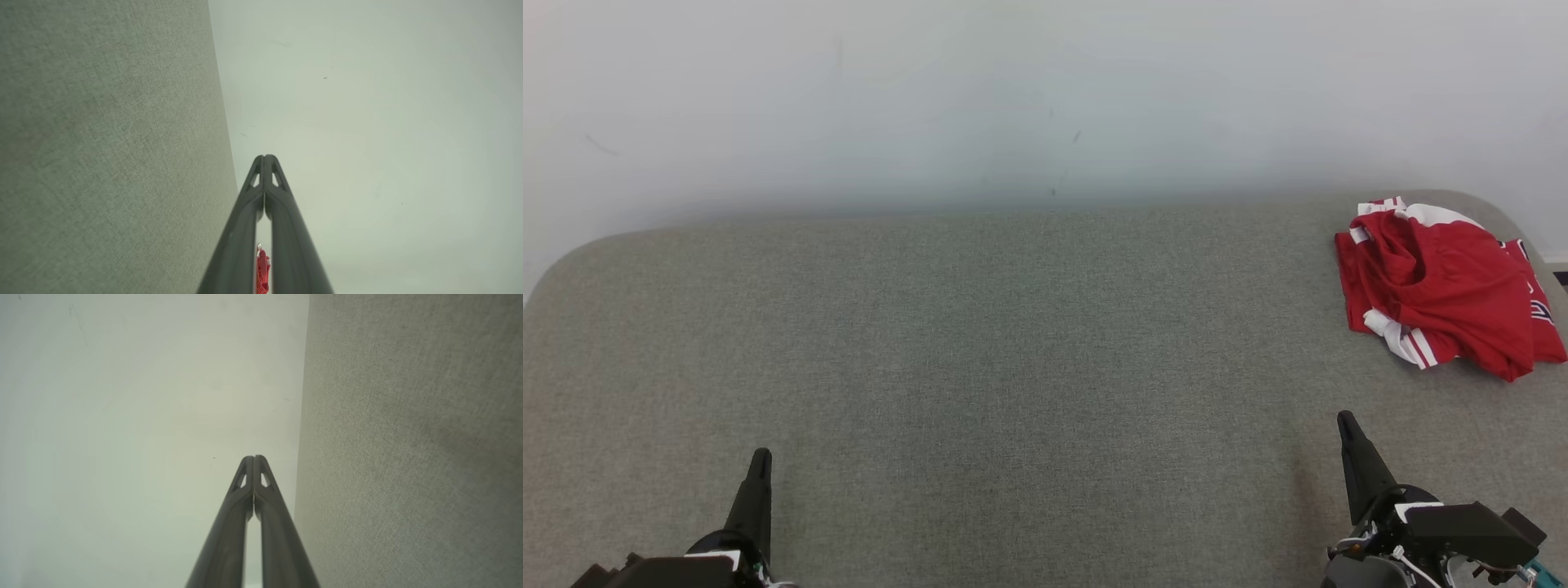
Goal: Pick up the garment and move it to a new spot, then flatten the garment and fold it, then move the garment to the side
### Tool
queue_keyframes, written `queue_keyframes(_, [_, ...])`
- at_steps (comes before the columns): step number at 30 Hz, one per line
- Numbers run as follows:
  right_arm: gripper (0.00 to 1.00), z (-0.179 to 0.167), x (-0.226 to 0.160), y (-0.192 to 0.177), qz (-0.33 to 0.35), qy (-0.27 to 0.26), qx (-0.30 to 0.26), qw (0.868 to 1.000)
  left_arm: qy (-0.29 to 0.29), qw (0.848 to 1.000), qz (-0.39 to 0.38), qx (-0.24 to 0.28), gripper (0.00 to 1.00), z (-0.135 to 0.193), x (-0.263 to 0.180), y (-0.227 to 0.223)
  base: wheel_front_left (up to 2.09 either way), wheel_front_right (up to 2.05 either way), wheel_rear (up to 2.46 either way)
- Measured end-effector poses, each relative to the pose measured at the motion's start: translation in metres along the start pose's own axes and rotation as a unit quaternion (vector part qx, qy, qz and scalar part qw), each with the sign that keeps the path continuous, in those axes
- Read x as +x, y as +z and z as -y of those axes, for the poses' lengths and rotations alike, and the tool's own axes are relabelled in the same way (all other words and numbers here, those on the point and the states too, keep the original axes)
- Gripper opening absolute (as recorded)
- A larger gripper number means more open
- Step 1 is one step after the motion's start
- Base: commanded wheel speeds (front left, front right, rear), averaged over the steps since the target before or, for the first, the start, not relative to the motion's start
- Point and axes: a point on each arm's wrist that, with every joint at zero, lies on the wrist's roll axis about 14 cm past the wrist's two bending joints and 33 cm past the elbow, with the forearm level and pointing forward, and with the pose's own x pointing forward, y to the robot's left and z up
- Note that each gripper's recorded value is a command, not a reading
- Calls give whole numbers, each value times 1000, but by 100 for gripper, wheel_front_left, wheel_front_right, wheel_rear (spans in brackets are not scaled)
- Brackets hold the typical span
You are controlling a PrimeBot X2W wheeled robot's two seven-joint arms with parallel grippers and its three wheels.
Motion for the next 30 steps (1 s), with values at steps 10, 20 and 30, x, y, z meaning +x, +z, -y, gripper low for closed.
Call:
queue_keyframes(10, [0,0,0,0,0,0,0,1000,0,1000,0,0,0,0,0,0,0,0,0])
queue_keyframes(20, [0,0,0,0,0,0,0,1000,0,1000,0,0,0,0,0,0,0,0,0])
queue_keyframes(30, [0,0,0,0,0,0,0,1000,0,1000,0,0,0,0,0,0,0,0,0])
